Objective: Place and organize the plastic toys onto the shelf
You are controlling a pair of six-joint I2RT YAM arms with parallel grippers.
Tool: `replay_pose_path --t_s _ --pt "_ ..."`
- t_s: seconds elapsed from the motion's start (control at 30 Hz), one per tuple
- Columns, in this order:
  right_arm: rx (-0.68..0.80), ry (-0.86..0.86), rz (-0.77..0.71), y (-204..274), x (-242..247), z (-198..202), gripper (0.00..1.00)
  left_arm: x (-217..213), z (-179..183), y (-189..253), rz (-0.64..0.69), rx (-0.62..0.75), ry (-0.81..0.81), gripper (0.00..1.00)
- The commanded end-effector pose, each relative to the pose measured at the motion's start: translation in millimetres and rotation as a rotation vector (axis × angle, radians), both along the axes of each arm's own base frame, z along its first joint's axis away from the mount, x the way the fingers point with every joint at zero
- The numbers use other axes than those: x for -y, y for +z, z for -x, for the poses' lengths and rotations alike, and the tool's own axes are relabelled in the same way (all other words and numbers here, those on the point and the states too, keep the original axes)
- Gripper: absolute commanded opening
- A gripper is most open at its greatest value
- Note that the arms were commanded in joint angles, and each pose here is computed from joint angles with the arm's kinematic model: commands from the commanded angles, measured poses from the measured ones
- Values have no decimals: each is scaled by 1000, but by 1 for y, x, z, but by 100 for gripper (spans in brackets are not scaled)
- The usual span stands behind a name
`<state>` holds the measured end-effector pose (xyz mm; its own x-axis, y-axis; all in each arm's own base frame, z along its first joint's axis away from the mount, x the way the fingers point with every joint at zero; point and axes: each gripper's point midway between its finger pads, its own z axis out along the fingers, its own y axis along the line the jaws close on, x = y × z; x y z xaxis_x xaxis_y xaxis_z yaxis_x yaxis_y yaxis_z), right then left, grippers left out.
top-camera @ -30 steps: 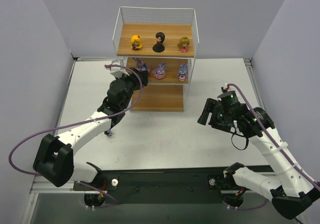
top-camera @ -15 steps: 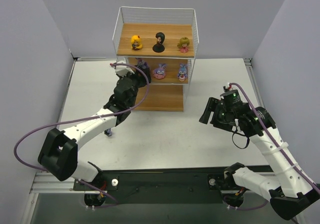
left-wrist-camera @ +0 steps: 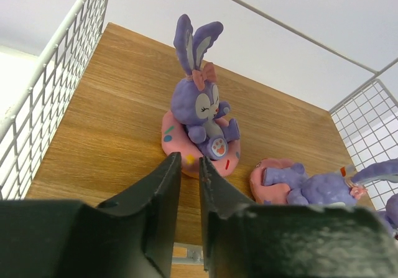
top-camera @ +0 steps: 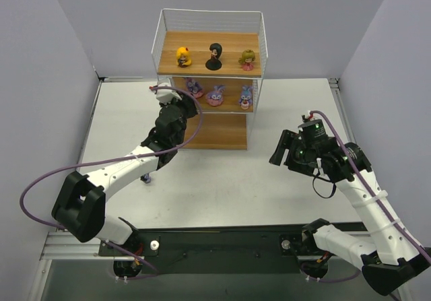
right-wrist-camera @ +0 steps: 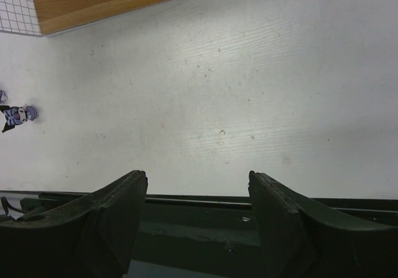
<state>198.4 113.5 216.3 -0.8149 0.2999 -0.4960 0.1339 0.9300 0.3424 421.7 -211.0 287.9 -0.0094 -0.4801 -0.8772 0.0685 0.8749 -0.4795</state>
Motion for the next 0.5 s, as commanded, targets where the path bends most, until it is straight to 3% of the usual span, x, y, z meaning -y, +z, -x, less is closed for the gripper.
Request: replay_pose_path --t_s 0.0,0.13,0.47 --pt "-20 16 5 -5 -1 0 67 -6 5 23 19 56 15 20" --pt "-18 22 -5 -5 -3 -1 67 -10 8 26 19 63 17 11" --pt "85 81 -30 10 -15 -12 67 -10 35 59 27 113 -80 14"
